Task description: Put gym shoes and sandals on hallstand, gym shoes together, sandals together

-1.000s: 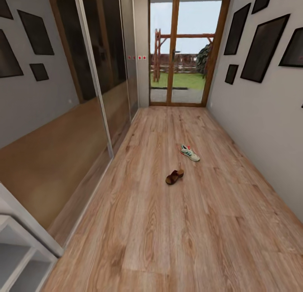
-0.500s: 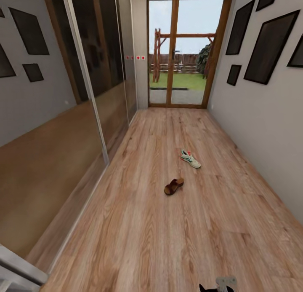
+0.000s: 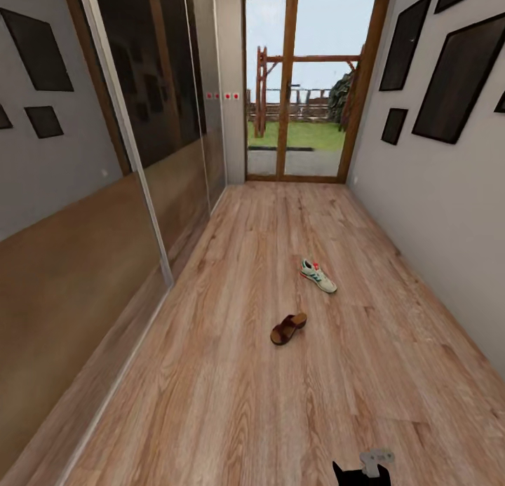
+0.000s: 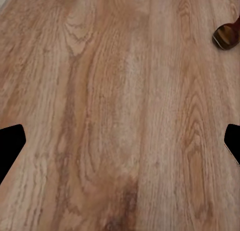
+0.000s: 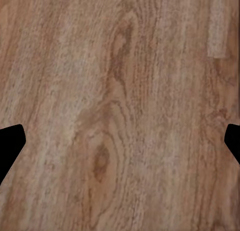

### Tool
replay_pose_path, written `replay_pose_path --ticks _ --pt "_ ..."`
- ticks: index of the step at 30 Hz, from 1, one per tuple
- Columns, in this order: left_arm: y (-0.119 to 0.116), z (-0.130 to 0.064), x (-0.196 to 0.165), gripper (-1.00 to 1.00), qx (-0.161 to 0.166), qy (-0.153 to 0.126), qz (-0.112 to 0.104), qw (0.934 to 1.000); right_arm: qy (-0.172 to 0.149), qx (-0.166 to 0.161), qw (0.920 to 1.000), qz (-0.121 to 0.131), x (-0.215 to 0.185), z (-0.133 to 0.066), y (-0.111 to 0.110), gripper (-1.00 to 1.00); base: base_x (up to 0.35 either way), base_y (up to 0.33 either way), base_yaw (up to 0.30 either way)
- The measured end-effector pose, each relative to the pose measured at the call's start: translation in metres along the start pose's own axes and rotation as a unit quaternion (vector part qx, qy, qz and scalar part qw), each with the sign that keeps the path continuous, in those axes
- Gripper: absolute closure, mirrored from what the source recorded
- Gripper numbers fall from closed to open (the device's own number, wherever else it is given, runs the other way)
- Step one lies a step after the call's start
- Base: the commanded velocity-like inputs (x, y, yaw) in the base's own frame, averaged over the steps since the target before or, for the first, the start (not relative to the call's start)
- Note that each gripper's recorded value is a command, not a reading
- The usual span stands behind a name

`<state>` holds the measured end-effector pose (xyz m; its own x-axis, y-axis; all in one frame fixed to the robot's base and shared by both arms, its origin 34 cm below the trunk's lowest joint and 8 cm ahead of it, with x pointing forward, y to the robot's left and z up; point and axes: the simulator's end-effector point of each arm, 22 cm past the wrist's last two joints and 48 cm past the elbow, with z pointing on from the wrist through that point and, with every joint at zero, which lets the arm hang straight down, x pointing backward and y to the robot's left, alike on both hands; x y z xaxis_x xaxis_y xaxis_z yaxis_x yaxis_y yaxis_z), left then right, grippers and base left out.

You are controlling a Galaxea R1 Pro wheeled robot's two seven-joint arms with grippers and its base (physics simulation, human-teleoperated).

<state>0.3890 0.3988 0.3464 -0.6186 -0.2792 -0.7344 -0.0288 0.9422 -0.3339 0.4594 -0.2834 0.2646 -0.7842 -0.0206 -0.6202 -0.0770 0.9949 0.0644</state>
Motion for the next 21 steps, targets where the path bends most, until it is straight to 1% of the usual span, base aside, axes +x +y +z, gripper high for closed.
replay_pose_path --ticks 21 --pt "-0.0004 0.0001 0.0004 -1.0 0.0 0.001 0.0 1.0 -0.001 0.001 1.0 0.002 -0.0012 0.0001 -0.0008 -1.0 0.285 -0.154 0.0"
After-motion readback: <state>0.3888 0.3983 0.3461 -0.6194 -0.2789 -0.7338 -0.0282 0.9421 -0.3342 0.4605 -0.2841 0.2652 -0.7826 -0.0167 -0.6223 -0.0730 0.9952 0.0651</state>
